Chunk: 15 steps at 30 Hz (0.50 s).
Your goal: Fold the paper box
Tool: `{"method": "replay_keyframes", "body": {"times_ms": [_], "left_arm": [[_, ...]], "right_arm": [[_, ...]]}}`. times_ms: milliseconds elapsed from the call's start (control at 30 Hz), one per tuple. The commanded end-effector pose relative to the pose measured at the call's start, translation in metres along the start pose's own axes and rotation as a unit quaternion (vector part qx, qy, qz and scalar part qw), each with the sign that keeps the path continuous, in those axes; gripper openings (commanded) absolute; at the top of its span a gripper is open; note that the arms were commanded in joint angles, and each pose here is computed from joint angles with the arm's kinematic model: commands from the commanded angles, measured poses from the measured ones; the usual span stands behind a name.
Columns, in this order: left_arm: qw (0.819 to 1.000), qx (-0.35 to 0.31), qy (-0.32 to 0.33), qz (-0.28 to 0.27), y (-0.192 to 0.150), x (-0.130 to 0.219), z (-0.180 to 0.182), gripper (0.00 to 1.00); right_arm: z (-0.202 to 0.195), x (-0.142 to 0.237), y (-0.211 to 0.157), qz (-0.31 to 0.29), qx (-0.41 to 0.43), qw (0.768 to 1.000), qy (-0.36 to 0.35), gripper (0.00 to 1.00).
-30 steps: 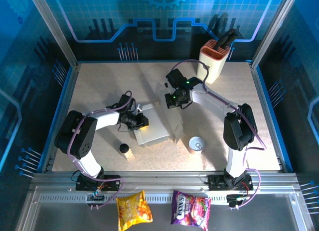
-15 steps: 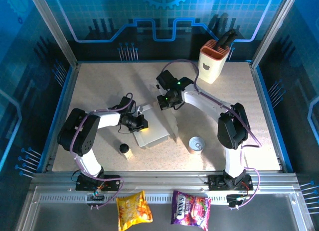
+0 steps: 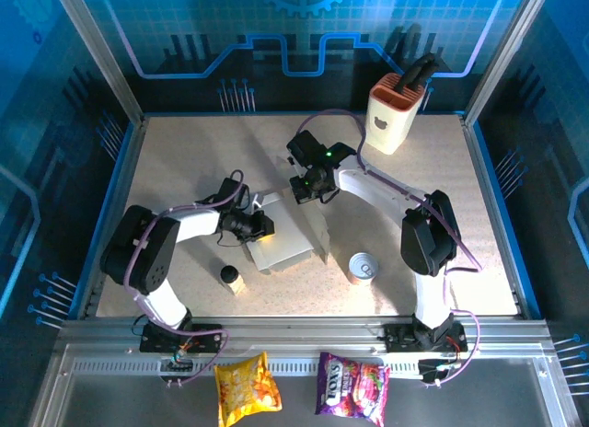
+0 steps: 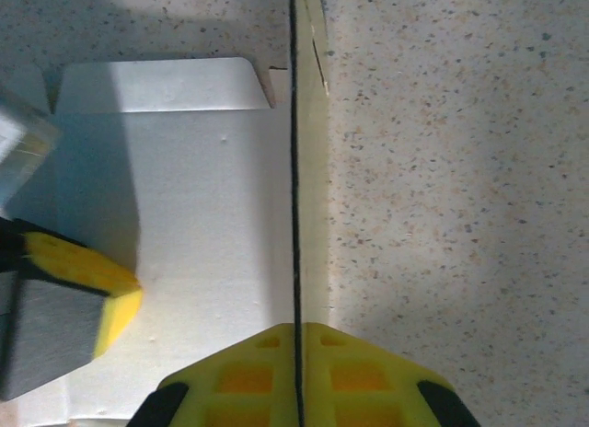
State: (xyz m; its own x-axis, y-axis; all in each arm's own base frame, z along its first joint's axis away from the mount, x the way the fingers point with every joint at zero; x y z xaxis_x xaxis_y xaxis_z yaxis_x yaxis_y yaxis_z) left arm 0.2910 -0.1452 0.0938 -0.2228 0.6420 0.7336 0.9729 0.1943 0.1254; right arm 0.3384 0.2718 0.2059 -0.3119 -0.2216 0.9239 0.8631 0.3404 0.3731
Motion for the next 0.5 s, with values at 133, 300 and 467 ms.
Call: {"method": "replay_keyframes", "body": {"times_ms": [133,300,467], "left_arm": [[0.991,-0.074,-0.013,-0.11,0.023,0.051,-0.032,0.33],[0.975,-0.135,-0.012,-0.174,0.036,0.073,-0.046,0.39],[0.952,-0.202,-0.014,-0.232,0.048,0.083,-0.054,0.42]], "right_arm": [[-0.001,0.014,-0.001,-0.01,0.114,0.993,-0.017,0.06],[-0.009,0.022,0.009,-0.035,0.191,0.981,-0.008,0.06],[-0.019,0.026,0.011,-0.065,0.26,0.963,0.031,0.06]]}}
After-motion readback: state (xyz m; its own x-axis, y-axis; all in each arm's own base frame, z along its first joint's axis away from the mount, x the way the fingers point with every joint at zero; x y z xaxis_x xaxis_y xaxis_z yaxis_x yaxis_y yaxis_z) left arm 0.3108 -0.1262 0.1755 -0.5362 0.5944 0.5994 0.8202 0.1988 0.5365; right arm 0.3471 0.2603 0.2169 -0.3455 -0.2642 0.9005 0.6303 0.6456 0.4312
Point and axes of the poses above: each hand's point on the last joint's axis, 136 mm out from that joint toward the fingers, its own x axis back along the fingers, its own z axis along the line the jaws close on, y = z × x, the point moved 8 cm from there along x, back along the fingers
